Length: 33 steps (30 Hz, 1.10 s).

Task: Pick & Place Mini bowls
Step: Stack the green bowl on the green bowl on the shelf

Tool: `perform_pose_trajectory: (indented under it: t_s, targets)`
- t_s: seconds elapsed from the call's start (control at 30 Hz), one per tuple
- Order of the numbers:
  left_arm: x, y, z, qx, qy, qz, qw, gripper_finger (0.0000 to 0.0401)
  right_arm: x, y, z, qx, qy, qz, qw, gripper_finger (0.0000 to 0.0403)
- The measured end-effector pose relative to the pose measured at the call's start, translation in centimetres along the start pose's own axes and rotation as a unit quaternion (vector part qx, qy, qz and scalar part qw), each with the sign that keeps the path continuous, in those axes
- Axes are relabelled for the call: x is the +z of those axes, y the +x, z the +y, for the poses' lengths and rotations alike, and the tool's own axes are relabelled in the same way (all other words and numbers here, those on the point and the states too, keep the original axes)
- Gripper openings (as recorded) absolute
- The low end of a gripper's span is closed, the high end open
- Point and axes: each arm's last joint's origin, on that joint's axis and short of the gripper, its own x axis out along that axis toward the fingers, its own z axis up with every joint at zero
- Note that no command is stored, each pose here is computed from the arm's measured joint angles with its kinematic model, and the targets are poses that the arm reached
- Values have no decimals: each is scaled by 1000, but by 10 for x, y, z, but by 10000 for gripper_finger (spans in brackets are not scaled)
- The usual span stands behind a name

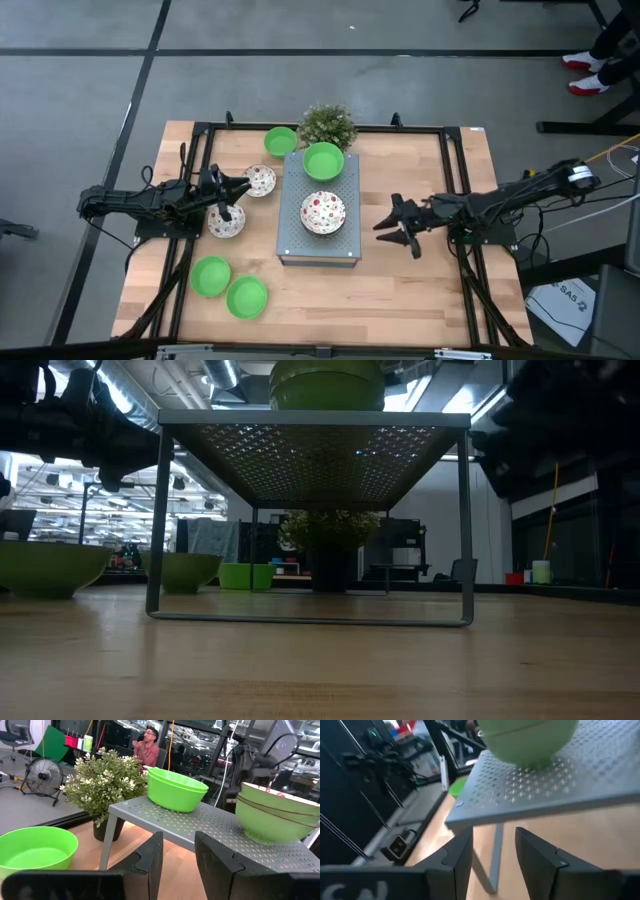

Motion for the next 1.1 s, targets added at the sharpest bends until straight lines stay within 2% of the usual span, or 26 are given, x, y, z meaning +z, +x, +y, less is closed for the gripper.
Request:
perform_pose_trajectory:
  t_s: [0.17, 0.27, 0.37, 0.63, 0.83, 0.93, 1.1]
  targets:
    - [0, 0, 0, 0, 0, 0, 1000, 107, -24, -9, -4, -14, 56, -21, 998, 147]
    - [0, 0, 0, 0, 0, 0, 1000, 107, -30, -14, -6, -14, 54, -47, 997, 147]
    - [0, 0, 0, 0, 0, 0, 1000, 107, -37, -20, -8, -9, 36, -65, 997, 147]
    - [0, 0, 0, 0, 0, 0, 1000, 107, -31, -20, -6, -5, -25, -94, 995, 147]
    - [0, 0, 0, 0, 0, 0, 1000, 107, -17, -26, -2, 2, -110, -162, 981, 147]
    - [0, 0, 0, 0, 0, 0, 1000, 107, -12, -30, 0, 3, -130, -186, 974, 147]
    - [0, 0, 0, 0, 0, 0, 1000, 107, -13, -35, -1, -3, -147, -168, 975, 147]
